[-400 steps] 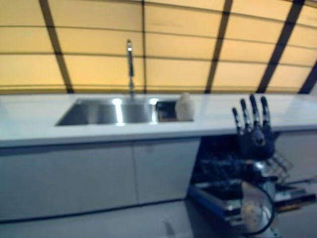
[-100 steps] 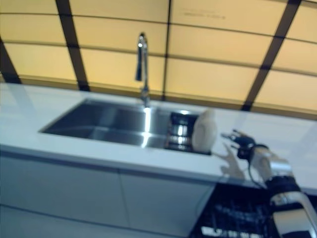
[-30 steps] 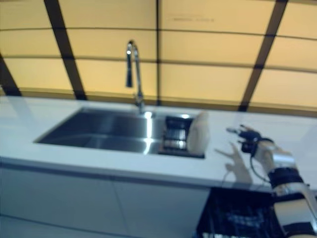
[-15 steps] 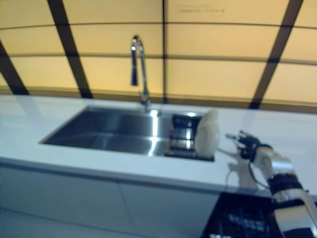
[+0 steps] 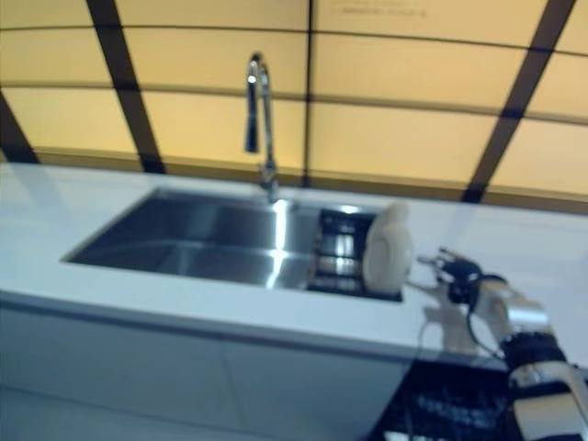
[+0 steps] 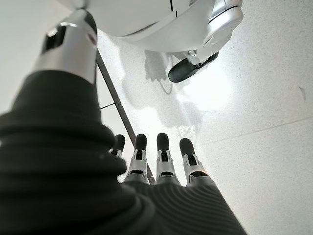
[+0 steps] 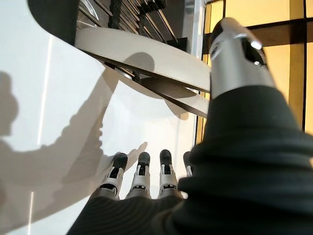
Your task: Take plates into dishwasher
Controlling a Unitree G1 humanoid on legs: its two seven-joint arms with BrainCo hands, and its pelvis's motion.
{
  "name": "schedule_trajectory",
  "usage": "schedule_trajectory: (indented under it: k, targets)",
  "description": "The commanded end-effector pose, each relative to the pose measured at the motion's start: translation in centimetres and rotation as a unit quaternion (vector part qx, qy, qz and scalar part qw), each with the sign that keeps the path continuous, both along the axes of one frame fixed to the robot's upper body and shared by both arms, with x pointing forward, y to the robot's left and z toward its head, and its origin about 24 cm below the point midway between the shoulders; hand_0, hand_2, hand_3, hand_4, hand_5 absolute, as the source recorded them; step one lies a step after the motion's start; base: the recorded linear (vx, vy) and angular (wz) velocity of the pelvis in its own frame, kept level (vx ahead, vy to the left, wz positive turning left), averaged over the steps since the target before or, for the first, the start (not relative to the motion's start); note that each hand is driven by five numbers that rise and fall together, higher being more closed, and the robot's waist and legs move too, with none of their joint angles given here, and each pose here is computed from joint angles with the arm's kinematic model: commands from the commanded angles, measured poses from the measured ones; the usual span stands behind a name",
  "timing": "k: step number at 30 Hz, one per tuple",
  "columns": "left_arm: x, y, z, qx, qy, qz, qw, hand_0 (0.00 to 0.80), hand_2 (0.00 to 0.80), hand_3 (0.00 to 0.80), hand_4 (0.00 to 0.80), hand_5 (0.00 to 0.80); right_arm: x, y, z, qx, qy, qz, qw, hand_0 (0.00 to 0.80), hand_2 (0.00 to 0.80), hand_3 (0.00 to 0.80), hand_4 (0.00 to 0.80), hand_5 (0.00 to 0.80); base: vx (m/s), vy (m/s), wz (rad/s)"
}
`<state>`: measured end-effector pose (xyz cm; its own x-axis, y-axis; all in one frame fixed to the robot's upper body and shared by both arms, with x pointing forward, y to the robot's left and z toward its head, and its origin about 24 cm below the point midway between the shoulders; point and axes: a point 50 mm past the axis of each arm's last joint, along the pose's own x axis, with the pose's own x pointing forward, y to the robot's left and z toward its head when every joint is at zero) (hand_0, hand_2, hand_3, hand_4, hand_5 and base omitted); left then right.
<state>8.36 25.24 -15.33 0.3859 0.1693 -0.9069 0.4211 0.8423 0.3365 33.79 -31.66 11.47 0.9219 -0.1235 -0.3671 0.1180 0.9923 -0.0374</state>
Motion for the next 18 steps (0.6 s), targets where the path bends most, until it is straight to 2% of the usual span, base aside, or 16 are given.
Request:
schedule_trajectory:
  k: [1, 18]
  targets:
    - [1.2, -0.5, 0.0, -0.004, -0.004, -0.030, 1.000, 0.000, 0.000, 0.000, 0.000, 0.000, 0.7, 0.9, 1.9, -0.007, -0.048, 0.023, 0.999, 0.000, 0.000, 0.000, 0.000, 0.000, 0.000, 0.000, 0.00]
    - [1.2, -0.6, 0.0, -0.005, -0.003, -0.037, 0.999, 0.000, 0.000, 0.000, 0.000, 0.000, 1.5, 4.1, 1.2, 0.006, -0.045, 0.075, 0.996, 0.000, 0.000, 0.000, 0.000, 0.000, -0.003, 0.005, 0.00]
